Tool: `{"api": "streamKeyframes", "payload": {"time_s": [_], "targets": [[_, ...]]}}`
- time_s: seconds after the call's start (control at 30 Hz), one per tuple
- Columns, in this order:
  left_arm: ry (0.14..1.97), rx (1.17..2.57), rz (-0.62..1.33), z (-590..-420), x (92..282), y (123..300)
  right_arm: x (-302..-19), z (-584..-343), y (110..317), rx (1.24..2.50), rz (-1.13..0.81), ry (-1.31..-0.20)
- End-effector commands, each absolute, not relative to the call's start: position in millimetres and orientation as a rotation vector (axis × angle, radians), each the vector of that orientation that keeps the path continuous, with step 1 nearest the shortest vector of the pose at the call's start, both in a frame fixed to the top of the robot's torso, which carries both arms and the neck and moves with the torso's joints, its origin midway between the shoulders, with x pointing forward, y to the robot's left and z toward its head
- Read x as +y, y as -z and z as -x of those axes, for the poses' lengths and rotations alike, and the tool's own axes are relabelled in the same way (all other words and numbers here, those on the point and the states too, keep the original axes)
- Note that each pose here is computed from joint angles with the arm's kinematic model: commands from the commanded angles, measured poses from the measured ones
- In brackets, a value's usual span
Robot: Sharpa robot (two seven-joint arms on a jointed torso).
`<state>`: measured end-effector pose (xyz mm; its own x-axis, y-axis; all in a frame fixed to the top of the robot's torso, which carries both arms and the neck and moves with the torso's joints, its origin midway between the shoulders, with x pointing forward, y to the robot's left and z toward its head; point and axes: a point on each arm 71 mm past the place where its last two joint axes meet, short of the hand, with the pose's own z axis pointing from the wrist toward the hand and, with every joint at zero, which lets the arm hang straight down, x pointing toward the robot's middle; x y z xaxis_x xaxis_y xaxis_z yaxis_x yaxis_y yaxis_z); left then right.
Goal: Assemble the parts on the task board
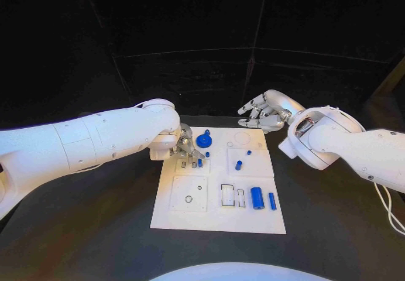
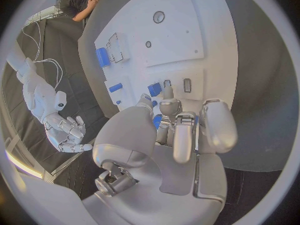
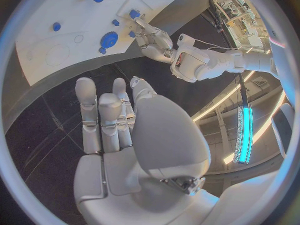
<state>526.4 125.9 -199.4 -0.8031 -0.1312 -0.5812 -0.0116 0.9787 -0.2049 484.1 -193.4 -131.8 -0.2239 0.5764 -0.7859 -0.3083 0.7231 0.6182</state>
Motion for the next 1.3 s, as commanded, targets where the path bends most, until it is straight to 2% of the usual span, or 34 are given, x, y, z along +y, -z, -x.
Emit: {"api": "streamKeyframes", "payload": {"time_s": [0.03,1.3], "targets": [[0.269,2.498,0.100,-526.0,122.8,199.4,-192.0,-484.5,131.1,1.606,-0.212,-0.826],[0.249,2.522,0.084,-530.5,113.7,205.2,-183.8,-486.8,133.7,1.632,-0.201,-0.827]]}}
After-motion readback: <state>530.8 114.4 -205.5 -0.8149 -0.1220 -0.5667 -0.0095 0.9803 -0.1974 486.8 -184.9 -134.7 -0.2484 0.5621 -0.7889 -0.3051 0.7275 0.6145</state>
